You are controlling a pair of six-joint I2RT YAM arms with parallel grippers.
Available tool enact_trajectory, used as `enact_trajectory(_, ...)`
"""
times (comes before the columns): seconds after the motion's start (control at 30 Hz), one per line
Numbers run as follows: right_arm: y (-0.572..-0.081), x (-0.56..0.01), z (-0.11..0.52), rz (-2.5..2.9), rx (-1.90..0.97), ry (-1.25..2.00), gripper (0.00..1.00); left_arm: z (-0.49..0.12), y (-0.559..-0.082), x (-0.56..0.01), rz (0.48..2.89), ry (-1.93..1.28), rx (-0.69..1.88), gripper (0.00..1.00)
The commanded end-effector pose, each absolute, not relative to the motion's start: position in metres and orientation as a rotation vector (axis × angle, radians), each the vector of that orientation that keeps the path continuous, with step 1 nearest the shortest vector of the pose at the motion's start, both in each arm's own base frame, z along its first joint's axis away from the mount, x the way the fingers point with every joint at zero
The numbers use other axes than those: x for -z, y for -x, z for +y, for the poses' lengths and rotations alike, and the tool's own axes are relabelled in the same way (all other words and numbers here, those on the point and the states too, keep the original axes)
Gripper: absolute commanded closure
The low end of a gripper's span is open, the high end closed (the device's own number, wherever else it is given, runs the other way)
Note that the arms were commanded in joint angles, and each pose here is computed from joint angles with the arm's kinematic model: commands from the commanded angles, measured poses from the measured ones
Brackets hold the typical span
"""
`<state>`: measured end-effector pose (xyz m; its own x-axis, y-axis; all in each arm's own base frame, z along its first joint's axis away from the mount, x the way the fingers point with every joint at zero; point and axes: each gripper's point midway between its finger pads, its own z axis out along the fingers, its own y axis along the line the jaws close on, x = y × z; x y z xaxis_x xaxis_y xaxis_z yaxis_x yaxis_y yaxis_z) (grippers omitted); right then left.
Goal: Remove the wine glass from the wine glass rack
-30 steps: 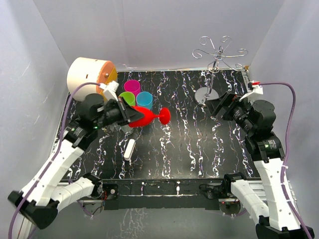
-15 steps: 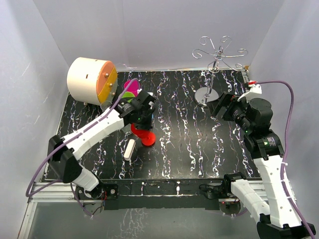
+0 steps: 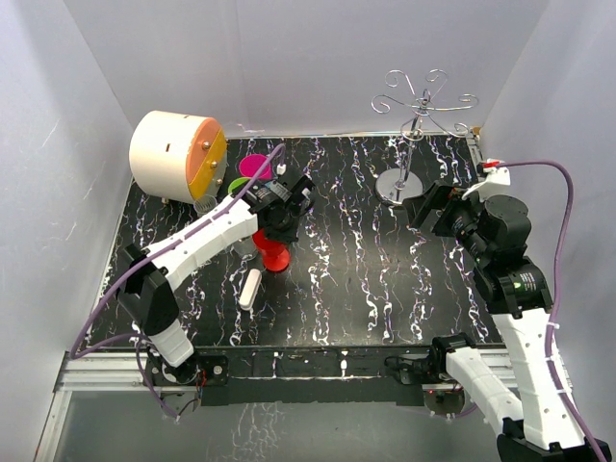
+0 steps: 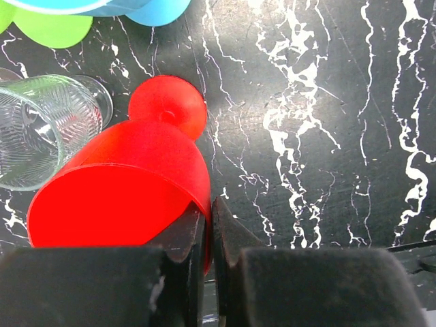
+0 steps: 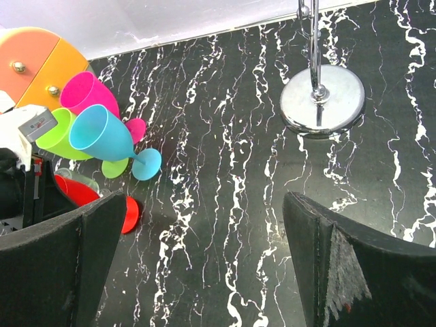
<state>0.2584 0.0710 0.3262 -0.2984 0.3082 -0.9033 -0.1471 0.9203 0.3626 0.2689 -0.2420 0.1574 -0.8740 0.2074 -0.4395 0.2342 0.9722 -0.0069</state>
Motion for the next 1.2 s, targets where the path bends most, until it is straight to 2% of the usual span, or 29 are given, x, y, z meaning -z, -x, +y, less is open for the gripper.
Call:
enact_trajectory(0.0, -0.257, -0.354, 0.066, 1.730, -0.417, -0.104, 0.02, -0.236, -0.280, -0.169, 2.629, -0.335, 0.020, 1.00)
enact_trajectory(0.13, -0.256, -0.355, 0.066, 1.729, -0.411, -0.100, 0.02, -0.239, -0.286, -0.165, 2.628, -0.341, 0.011, 1.00)
enact_trajectory(0.33, -0.255, -0.359, 0.065, 1.721, -0.393, -0.090, 0.02, -0.243, -0.287, -0.162, 2.631, -0.347, 0.031, 0.80)
enact_trajectory(0.53, -0.253, -0.369, 0.065, 1.702, -0.342, -0.039, 0.02, -0.242, -0.290, -0.184, 2.563, -0.338, 0.078, 0.53)
enact_trajectory(0.7, -0.247, -0.384, 0.069, 1.663, -0.323, 0.023, 0.02, -0.251, -0.293, -0.231, 2.428, -0.365, 0.227, 0.23)
enact_trajectory(0.83, -0.242, -0.394, 0.072, 1.629, -0.340, 0.048, 0.02, -0.254, -0.301, -0.287, 2.244, -0.381, 0.380, 0.09)
enact_trajectory(1.0, -0.236, -0.408, 0.073, 1.594, -0.351, 0.071, 0.02, -0.199, -0.337, -0.359, 1.987, -0.226, 0.432, 0.01)
enact_trajectory(1.17, -0.234, -0.422, 0.070, 1.570, -0.339, 0.070, 0.02, -0.123, -0.355, -0.402, 1.811, -0.052, 0.329, 0.01)
